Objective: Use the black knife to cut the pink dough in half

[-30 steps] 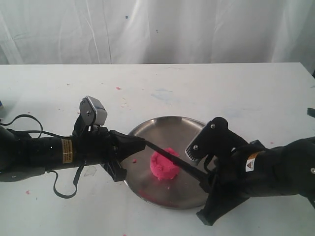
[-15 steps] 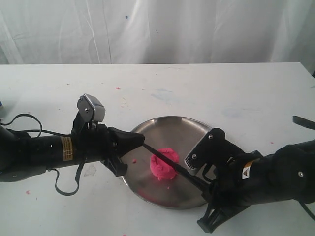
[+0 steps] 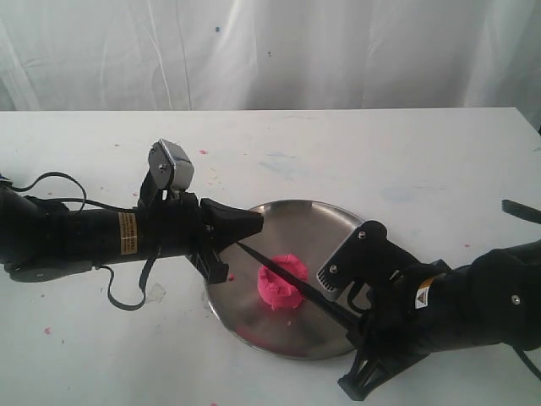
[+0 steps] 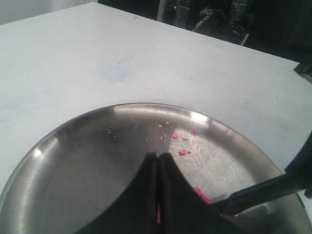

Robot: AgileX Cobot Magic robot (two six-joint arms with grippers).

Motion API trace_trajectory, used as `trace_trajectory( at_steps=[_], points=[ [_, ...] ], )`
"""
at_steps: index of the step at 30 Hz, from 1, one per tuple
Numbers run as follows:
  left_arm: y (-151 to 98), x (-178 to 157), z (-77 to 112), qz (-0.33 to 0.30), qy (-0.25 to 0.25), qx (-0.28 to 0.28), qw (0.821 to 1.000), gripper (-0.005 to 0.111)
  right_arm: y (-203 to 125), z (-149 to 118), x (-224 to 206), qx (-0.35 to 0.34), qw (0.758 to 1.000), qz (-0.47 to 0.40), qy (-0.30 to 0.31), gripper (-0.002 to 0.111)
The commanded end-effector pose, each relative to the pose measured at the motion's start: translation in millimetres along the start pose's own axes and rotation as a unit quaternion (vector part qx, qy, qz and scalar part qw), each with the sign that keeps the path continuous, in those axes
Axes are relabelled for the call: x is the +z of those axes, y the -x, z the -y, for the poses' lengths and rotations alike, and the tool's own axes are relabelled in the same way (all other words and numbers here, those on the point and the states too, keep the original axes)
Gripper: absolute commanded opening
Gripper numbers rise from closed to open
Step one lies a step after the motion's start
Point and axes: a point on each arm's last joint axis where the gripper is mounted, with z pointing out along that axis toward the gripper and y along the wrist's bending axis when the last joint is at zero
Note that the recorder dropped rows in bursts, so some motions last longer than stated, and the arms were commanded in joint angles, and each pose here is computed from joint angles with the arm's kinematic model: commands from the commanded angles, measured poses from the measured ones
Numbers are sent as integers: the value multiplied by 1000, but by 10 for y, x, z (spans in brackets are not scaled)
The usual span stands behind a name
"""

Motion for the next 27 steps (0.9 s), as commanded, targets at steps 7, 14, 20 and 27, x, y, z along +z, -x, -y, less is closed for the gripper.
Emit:
trace_trajectory(
  at_steps=[7,14,20,27],
  points=[
    [-256,75,-53,-26,-5,-27,999,0,-16,-3,8,10,1000,-3,0,0],
    [-168,133,-144,-20,9,-1,1000,0,-16,-3,8,10,1000,-3,0,0],
    [-118,176,-235,-36,28,12,999,0,-21,-6,8,10,1000,-6,2,0],
    [-262,194,-260,-64,34,4,997,0,-24,-8,8,11,1000,-7,3,0]
  ],
)
